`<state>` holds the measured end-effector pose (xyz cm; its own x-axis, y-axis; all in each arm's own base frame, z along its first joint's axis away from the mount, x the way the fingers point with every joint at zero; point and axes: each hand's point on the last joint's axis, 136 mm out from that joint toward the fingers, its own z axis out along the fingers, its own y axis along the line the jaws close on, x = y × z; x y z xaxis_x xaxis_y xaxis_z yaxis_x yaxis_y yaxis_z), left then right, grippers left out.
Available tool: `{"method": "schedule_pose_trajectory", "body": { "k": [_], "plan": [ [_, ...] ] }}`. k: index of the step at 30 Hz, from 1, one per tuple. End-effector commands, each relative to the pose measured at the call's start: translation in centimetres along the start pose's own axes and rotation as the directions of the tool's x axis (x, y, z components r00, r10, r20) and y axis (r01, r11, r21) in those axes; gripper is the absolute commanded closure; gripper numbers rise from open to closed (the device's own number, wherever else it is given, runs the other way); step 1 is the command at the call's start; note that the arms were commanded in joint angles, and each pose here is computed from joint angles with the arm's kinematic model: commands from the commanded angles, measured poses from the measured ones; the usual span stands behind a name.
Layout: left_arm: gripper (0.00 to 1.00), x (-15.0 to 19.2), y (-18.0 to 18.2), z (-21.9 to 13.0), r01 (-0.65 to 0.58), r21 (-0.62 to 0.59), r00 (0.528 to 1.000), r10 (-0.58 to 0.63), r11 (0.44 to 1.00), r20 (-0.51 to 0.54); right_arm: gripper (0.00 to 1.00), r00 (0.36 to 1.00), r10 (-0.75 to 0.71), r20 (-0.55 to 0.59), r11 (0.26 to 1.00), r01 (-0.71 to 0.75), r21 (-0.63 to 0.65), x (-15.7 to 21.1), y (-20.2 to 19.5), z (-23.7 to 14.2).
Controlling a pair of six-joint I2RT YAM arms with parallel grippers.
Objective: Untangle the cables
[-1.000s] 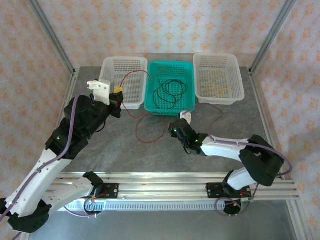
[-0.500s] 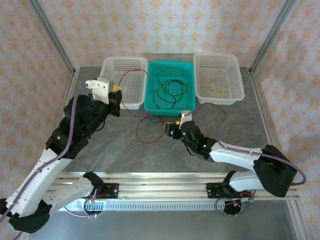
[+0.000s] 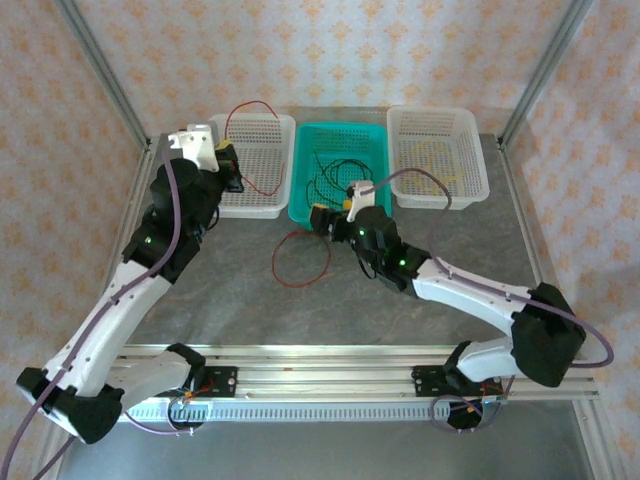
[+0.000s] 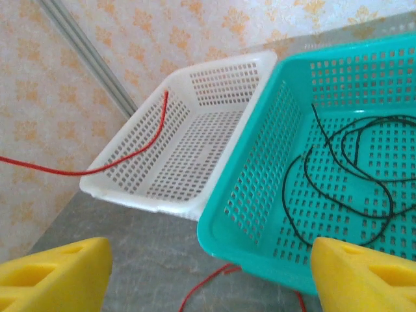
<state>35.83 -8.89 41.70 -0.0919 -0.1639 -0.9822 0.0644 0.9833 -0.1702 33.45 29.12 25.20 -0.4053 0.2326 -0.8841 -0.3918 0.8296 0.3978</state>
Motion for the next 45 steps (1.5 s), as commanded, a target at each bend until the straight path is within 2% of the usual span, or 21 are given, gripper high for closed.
{"method": "schedule_pose_trajectory", "body": {
  "k": [1,7,10,12,13,21,30,43,44,45],
  "plan": [
    [1.00,-1.8,-0.2,1.4,0.089,0.039,0.994,-0.091,0.995,0.053,0.20,1.000,0.005,-0.023,1.000,-0.005,-0.014,-0.9,0.9,1.4],
    [1.00,-0.6,0.9,5.2,0.132,0.018,0.991,-0.132,0.991,0.005,0.19,0.999,0.049,0.004,0.999,-0.049,-0.003,-2.9,1.3,3.6],
    [1.00,-0.2,1.7,6.7,0.149,0.003,0.989,-0.149,0.989,-0.002,0.16,0.996,0.088,0.031,0.995,-0.090,0.044,-4.2,0.9,4.9],
    [1.00,0.1,2.4,7.6,0.161,-0.011,0.987,-0.161,0.987,-0.008,0.02,0.995,0.095,0.034,0.993,-0.097,0.063,-4.8,1.0,5.9],
    [1.00,0.3,2.6,8.1,0.166,-0.015,0.986,-0.166,0.986,-0.013,0.00,0.996,0.091,0.019,0.994,-0.092,0.058,-4.9,1.4,6.3],
    [1.00,2.3,5.6,11.9,0.205,-0.071,0.978,-0.207,0.976,-0.029,0.00,0.999,0.038,-0.031,0.999,-0.037,0.040,-4.9,2.8,9.8],
    [1.00,6.9,8.6,17.2,0.240,-0.141,0.963,-0.254,0.961,-0.091,0.03,0.996,0.029,-0.090,0.999,-0.025,0.040,-4.5,4.0,13.7],
    [1.00,15.3,11.1,22.7,0.224,-0.269,0.921,-0.294,0.937,-0.256,0.04,0.991,0.049,-0.124,0.996,-0.039,0.079,-2.9,2.7,13.9],
    [0.98,15.2,11.3,22.7,0.221,-0.282,0.919,-0.296,0.934,-0.259,0.04,0.991,0.050,-0.123,0.996,-0.041,0.080,-2.9,2.6,13.7],
    [0.93,17.0,11.8,23.1,0.208,-0.308,0.909,-0.300,0.928,-0.289,0.05,0.991,0.052,-0.124,0.996,-0.042,0.084,-2.8,2.4,13.6]
  ]
}}
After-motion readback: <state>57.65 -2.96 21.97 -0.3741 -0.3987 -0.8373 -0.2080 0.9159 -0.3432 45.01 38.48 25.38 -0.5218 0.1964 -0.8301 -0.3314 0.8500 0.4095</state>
